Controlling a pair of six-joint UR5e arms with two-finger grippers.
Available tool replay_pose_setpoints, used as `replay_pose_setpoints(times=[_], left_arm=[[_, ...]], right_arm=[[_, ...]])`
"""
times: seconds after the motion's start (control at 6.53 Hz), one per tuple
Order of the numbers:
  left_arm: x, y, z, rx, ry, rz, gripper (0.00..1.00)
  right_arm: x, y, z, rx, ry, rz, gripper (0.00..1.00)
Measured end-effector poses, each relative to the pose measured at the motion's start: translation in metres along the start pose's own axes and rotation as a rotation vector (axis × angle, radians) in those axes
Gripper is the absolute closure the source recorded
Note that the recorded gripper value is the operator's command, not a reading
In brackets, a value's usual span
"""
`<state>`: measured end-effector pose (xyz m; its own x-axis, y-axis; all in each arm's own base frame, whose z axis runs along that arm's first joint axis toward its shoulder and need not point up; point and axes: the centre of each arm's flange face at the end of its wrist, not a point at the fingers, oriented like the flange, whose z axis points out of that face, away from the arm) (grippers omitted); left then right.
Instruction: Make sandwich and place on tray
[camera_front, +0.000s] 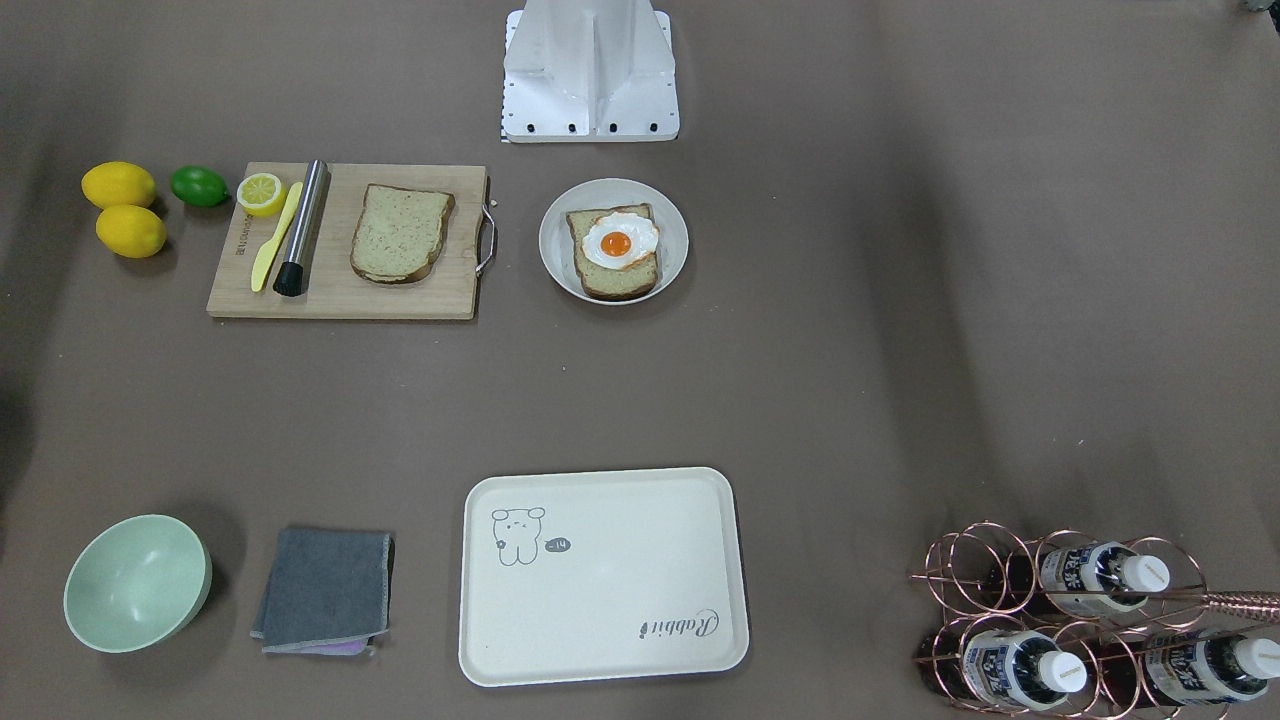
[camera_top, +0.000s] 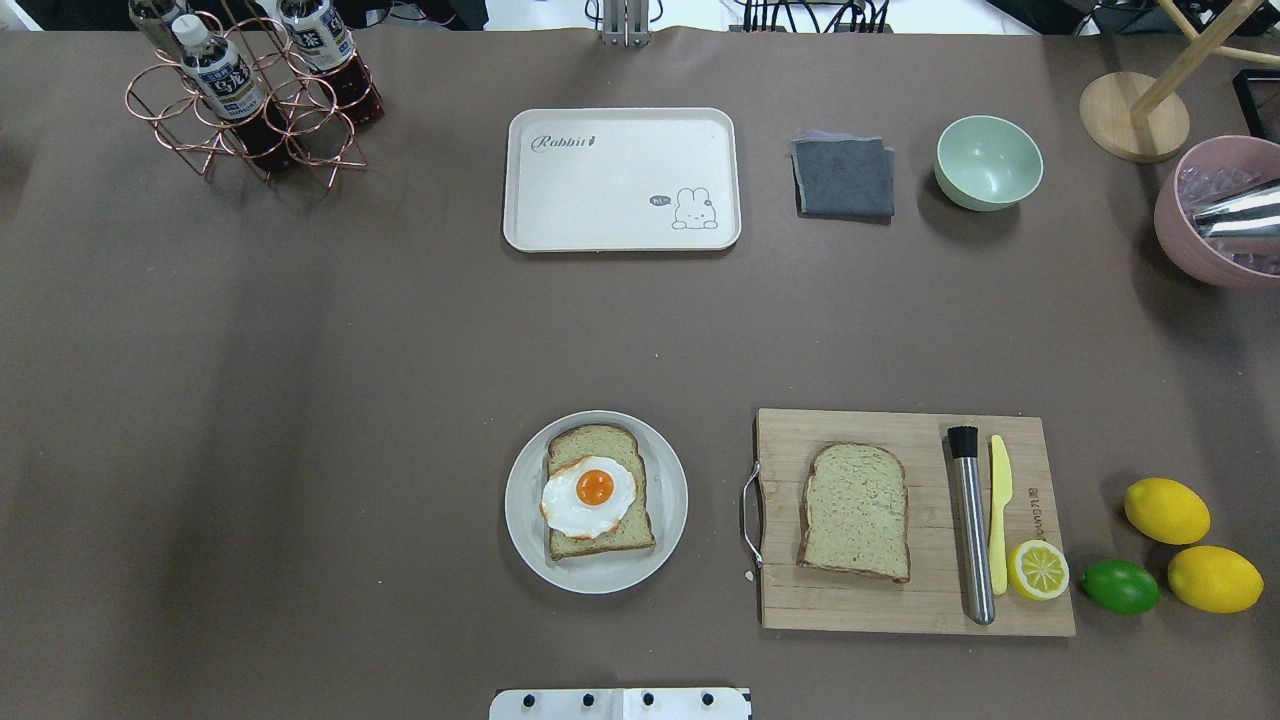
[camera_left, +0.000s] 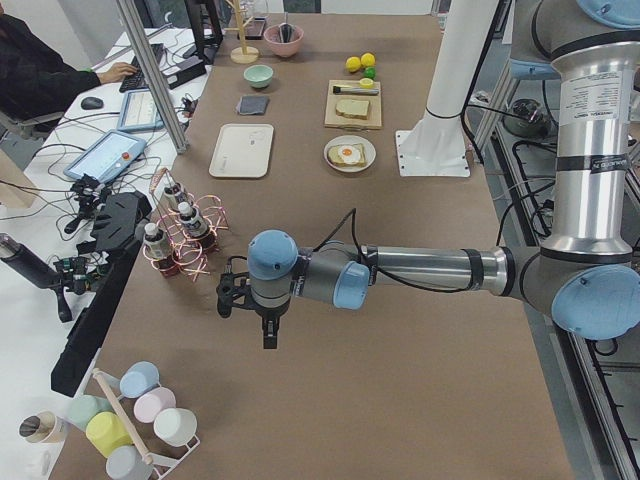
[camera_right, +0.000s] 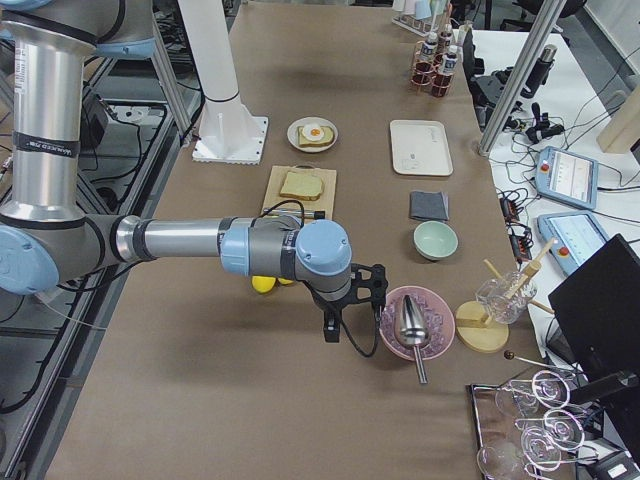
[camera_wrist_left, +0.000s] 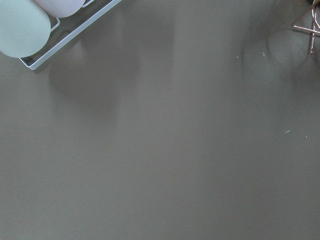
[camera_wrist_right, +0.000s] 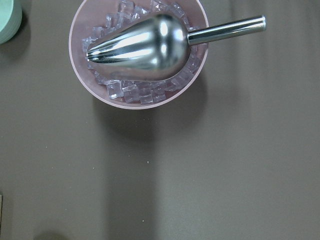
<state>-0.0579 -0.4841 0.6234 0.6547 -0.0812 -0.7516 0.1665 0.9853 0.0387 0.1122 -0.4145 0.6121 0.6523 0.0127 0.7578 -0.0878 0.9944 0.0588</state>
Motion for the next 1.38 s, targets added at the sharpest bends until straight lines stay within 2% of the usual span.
replay_pose_setpoints(times=[1.38], left_arm=[[0.0000,0.0006,0.0004,-0.001,0.000,0.000,0.02]], right_arm=[[0.0018,0.0004,0.0043,-0.008,0.001,-0.004,0.00]])
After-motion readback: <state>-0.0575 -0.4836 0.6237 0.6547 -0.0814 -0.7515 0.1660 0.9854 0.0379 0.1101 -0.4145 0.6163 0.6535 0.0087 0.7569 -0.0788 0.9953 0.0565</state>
